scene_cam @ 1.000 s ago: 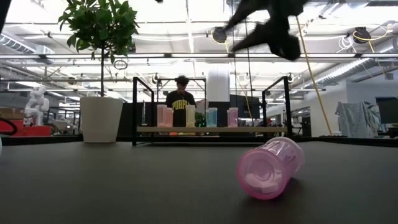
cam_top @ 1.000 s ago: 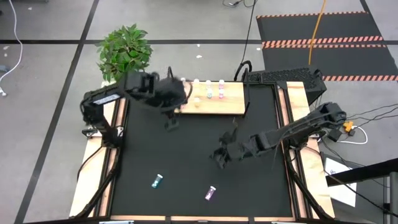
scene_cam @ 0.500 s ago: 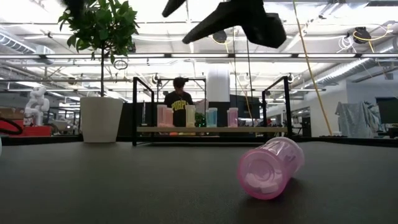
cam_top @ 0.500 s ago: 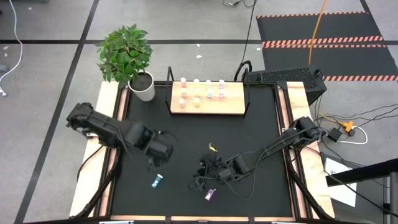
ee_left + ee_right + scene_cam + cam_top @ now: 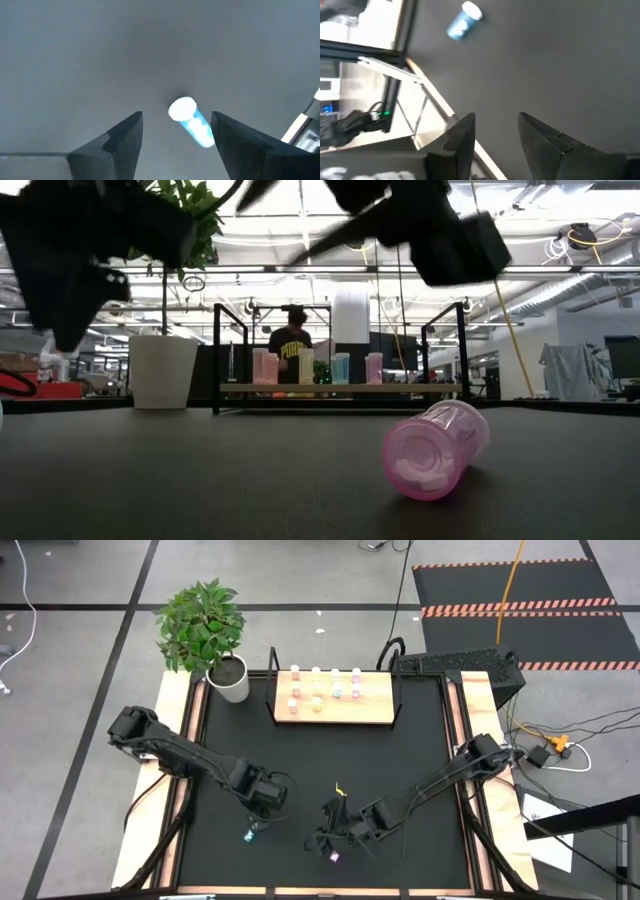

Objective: Pick and place medicine bottles onto shelf by color
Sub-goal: Put the blue pill bottle on the shelf aligned with the other blue pill bottles

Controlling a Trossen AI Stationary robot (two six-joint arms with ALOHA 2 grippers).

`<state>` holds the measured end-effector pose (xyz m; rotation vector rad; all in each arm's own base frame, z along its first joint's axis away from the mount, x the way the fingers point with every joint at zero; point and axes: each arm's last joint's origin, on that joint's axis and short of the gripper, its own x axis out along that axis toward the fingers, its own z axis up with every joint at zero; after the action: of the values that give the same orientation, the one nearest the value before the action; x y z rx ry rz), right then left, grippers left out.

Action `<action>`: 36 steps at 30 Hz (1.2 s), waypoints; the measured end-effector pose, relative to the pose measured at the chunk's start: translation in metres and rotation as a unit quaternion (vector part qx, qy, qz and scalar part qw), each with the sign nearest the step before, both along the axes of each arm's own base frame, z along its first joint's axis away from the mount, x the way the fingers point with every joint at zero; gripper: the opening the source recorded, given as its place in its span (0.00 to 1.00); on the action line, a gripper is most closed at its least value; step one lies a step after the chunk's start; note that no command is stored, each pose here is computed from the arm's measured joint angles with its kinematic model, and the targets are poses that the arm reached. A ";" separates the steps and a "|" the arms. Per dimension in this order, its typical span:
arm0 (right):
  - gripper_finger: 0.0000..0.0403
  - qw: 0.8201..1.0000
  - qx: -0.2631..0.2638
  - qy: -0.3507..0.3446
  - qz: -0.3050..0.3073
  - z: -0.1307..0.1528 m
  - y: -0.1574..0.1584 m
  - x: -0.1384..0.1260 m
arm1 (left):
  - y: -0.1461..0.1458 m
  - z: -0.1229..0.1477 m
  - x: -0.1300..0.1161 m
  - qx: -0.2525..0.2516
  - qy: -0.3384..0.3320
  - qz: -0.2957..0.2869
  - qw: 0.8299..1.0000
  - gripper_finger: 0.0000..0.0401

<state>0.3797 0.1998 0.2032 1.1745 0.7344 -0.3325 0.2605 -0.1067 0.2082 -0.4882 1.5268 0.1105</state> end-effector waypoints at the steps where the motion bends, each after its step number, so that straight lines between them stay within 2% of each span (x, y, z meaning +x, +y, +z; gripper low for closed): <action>1: 0.35 1.000 0.005 0.007 -0.005 -0.005 0.001 0.000 | -0.001 -0.004 0.000 -0.007 -0.002 0.002 1.000 0.58; 5: 0.35 1.000 0.016 0.017 -0.014 -0.011 0.008 -0.002 | -0.001 -0.020 -0.005 -0.029 0.005 0.028 0.999 0.58; 11: 0.35 0.999 0.012 0.008 -0.028 -0.010 0.015 -0.006 | -0.003 -0.041 -0.018 -0.029 0.028 0.050 0.998 0.58; 16: 0.35 0.999 0.018 0.009 -0.036 -0.010 0.015 -0.006 | -0.009 -0.055 -0.023 -0.063 0.021 0.057 0.996 0.58; 20: 0.35 0.999 0.020 0.006 -0.037 -0.010 0.014 -0.005 | -0.016 -0.058 -0.022 -0.080 0.000 0.059 0.995 0.58; 36: 0.35 0.999 0.034 -0.014 -0.038 -0.006 0.014 -0.002 | -0.023 -0.074 -0.042 -0.076 0.033 0.075 0.994 0.57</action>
<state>0.3780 0.2142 0.1973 1.2710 0.6828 -0.3558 0.2185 -0.1301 0.1345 -0.7282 1.5686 0.1278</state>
